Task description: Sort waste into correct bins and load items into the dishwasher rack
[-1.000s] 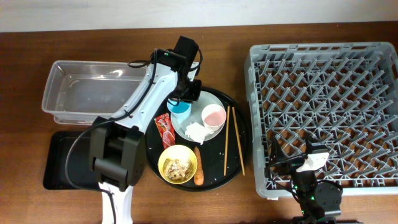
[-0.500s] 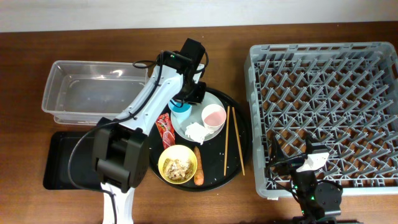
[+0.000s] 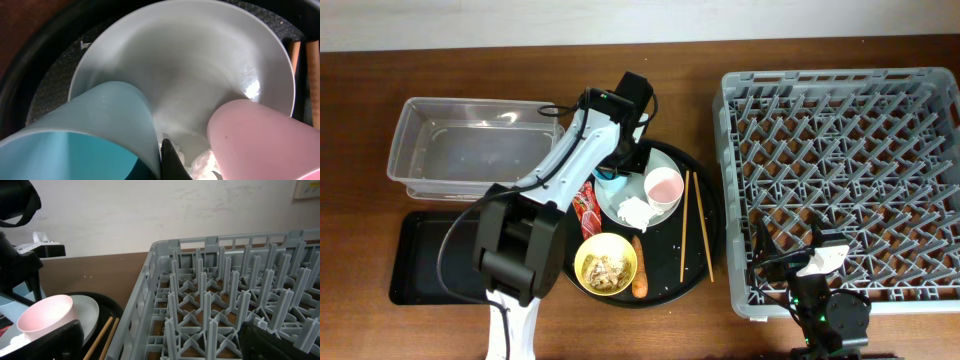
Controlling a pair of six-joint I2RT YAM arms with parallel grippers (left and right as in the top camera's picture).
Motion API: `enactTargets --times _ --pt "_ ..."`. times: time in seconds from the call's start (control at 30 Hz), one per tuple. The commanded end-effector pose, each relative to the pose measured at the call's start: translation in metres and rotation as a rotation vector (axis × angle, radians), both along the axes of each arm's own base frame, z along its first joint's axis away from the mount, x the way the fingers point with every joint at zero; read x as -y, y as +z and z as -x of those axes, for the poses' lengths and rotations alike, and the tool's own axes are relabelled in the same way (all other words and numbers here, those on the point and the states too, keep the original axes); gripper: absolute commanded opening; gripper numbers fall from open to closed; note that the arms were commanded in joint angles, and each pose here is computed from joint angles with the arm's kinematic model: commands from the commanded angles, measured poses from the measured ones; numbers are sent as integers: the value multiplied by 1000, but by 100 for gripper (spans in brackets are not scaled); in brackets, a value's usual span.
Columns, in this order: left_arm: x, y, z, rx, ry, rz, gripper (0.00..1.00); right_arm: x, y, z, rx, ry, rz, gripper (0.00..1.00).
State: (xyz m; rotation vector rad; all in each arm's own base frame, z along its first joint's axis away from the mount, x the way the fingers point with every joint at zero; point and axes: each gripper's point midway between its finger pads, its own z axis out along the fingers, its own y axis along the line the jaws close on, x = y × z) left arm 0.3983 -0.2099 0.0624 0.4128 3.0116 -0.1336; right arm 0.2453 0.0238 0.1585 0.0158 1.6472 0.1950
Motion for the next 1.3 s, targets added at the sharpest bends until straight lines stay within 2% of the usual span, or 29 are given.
enactTargets --times 0.0,0.1,0.2,0.23,0.3,0.33,0.4,0.43,0.5,0.53,0.6,0.63,0.73,0.8,0.83,0.9,1.0,1.07,1.1,1.17,1.2,1.27 --pt "-10 -7 -3 15 6 -64 1 1 -2 0 -3 -6 -3 98" --pt "-16 17 -17 62 28 -64 1 1 -2 0 -3 -6 -3 98" --pt "-19 85 -34 156 54 -16 0 1 -2 0 -3 -6 -2 98" --pt "-19 117 -36 184 63 36 0 1 -2 0 -2 -6 -2 98" --pt "-12 162 -27 177 23 191 0 1 -2 0 -3 -6 -3 98" --pt "-3 182 -23 182 -50 301 0 1 -2 0 -3 -6 -3 98" --pt "8 221 -17 176 -179 598 0 -3 -2 1 -6 19 -39 98" --pt "9 242 -9 161 -251 780 0 -12 0 2 -17 65 -140 98" --pt "-6 271 -1 178 -328 1001 0 -47 8 12 -15 274 -214 98" --pt "-24 283 1 183 -309 1087 0 -71 20 24 -4 431 -276 98" --pt "-40 287 4 196 -300 1114 0 -84 41 35 -4 532 -436 98" --pt "-46 285 2 202 -289 1101 0 -90 62 44 35 592 -461 98" --pt "-43 285 3 202 -300 1105 0 -93 128 66 154 648 -420 98" --pt "-39 285 5 197 -309 1106 0 -99 149 73 99 688 -410 98" --pt "-35 286 7 191 -318 1109 0 -110 156 76 -18 749 -394 98" --pt "-29 286 10 182 -332 1111 0 -120 166 64 -245 787 -385 98" --pt "-15 285 16 162 -365 1114 0 -124 179 23 -389 781 -417 98" --pt "-6 285 21 150 -385 1117 0 -127 164 -4 -497 778 -481 98" --pt "-3 285 23 145 -392 1118 0 -135 159 -10 -499 861 -456 99" --pt "7 287 28 130 -415 1129 0 -154 163 1 -428 1199 -409 94" --pt "16 290 34 117 -437 1152 0 -158 160 -1 -424 1302 -429 91" --pt "32 297 45 92 -474 1200 0 -160 152 -11 -413 1397 -443 86"
